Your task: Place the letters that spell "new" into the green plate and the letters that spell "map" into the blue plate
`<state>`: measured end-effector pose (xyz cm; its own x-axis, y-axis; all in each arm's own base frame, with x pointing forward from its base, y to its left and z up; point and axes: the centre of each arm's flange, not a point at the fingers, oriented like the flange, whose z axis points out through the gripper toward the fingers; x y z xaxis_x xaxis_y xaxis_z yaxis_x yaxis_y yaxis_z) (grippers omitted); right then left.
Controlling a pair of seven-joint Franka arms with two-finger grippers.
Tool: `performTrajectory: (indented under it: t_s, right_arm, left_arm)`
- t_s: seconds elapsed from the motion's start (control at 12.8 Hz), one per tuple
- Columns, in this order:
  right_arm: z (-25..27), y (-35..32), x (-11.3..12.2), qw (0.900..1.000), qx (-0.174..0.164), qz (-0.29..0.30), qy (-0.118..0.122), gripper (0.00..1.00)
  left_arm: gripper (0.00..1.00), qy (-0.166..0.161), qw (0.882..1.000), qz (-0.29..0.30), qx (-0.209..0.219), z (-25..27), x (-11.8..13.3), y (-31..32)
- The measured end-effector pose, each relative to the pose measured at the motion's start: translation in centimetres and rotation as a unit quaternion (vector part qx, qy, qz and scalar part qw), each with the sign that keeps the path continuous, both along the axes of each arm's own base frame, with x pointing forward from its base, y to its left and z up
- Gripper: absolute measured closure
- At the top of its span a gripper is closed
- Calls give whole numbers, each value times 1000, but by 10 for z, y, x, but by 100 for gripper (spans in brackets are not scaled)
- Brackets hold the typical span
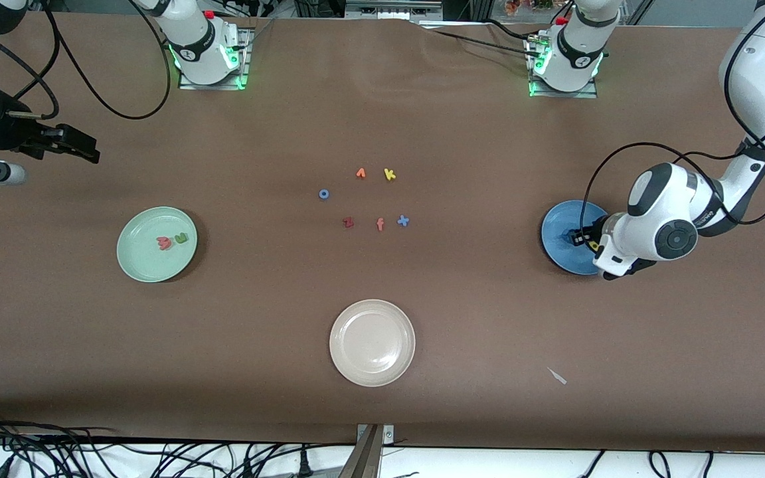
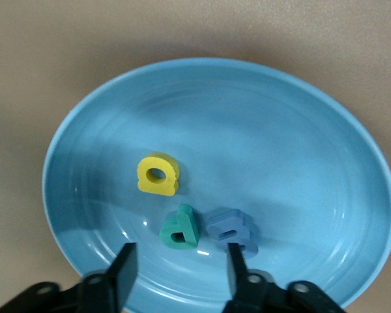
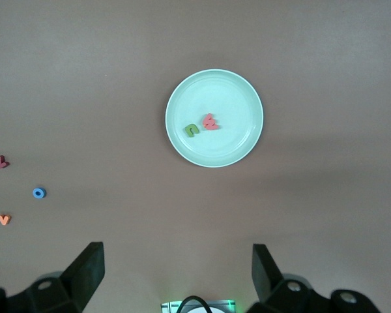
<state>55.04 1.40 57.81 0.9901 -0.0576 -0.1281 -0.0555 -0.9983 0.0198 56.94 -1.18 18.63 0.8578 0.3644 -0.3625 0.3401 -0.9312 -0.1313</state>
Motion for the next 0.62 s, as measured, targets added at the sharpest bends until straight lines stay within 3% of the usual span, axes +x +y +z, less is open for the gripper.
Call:
performTrajectory:
  t_s: [0.23,0.47,0.62]
  right_arm:
    - [0,0,0,1000,0,0,1,0]
    - [-1,0,0,1000,0,0,1,0]
    - [-1,0,0,1000,0,0,1,0]
  left_arm:
    - [0,-37,999,-2,0,49,34,-3]
    - [0,-100,995,0,3,138,76,-11]
    - [0,-134,991,4,1,176,90,-10]
